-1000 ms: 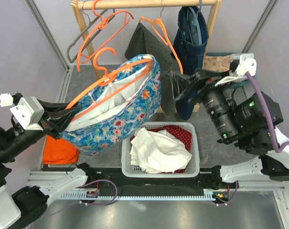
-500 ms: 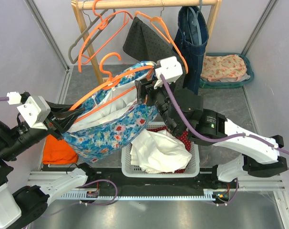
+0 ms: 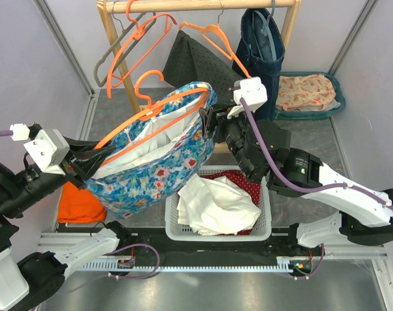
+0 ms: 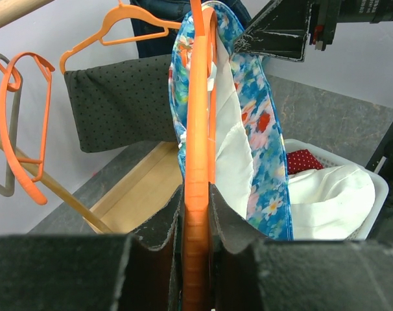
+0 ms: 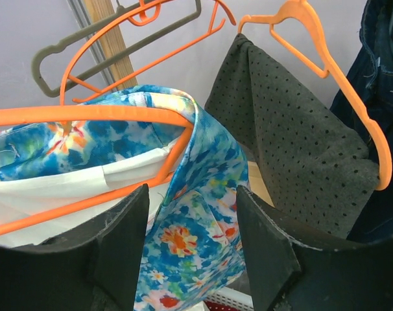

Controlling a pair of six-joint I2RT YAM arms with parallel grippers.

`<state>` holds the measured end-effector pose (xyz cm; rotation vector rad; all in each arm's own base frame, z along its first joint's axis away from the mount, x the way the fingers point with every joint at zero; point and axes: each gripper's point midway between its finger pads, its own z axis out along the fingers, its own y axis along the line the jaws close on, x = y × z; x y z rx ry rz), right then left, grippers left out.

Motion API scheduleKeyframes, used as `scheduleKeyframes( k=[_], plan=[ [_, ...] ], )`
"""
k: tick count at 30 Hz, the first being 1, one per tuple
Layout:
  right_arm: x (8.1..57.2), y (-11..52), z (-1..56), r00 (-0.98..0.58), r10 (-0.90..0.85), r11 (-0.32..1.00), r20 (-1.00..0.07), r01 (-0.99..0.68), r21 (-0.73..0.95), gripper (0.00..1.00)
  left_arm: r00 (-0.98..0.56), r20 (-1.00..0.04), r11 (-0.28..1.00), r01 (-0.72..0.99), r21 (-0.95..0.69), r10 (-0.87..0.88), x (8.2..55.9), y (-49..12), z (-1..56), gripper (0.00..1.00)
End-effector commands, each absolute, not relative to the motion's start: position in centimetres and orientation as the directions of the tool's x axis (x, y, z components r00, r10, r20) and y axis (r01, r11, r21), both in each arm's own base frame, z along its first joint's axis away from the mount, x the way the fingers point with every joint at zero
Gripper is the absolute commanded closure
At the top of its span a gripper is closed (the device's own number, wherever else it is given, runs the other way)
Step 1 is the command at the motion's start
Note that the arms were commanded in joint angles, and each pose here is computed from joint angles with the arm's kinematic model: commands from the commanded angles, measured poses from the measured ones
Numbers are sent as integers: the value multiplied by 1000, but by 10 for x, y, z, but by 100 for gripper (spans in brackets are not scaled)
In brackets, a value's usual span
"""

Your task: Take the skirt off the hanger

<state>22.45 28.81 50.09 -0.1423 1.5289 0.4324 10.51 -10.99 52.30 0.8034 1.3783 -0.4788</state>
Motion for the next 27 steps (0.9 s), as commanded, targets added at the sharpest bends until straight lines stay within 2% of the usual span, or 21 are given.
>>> scheduleKeyframes(
  k=[1, 7, 10, 13, 16, 20, 21, 23, 27],
  plan=[
    [227, 289, 499, -34, 209, 903, -977, -377, 207, 39, 235, -967, 666, 706, 242, 103, 109, -113, 549, 98],
    [233, 300, 497, -49, 212, 891, -976, -400, 214, 47, 232, -967, 668, 704, 240, 103, 110, -112, 548, 98],
    [236, 306, 497, -57, 222, 884, -973, -410, 225, 56, 234, -967, 670, 703, 241, 102, 109, -112, 549, 98],
    [241, 314, 495, -66, 223, 880, -972, -416, 230, 72, 237, -966, 672, 700, 243, 102, 109, -111, 549, 98],
    [245, 318, 493, -67, 218, 882, -974, -413, 226, 81, 241, -965, 674, 696, 248, 106, 109, -110, 549, 98],
    [249, 318, 505, -36, 170, 899, -985, -403, 170, 84, 241, -963, 675, 691, 258, 121, 110, -109, 545, 98],
    [249, 308, 528, -11, 200, 901, -980, -390, 189, 86, 235, -964, 675, 692, 258, 127, 113, -110, 542, 98],
    [249, 305, 536, -6, 169, 909, -986, -385, 158, 88, 233, -963, 675, 691, 260, 132, 113, -110, 540, 98],
    [235, 293, 587, 27, 252, 866, -967, -452, 213, 91, 219, -965, 666, 700, 259, 145, 117, -114, 533, 98]
  ],
)
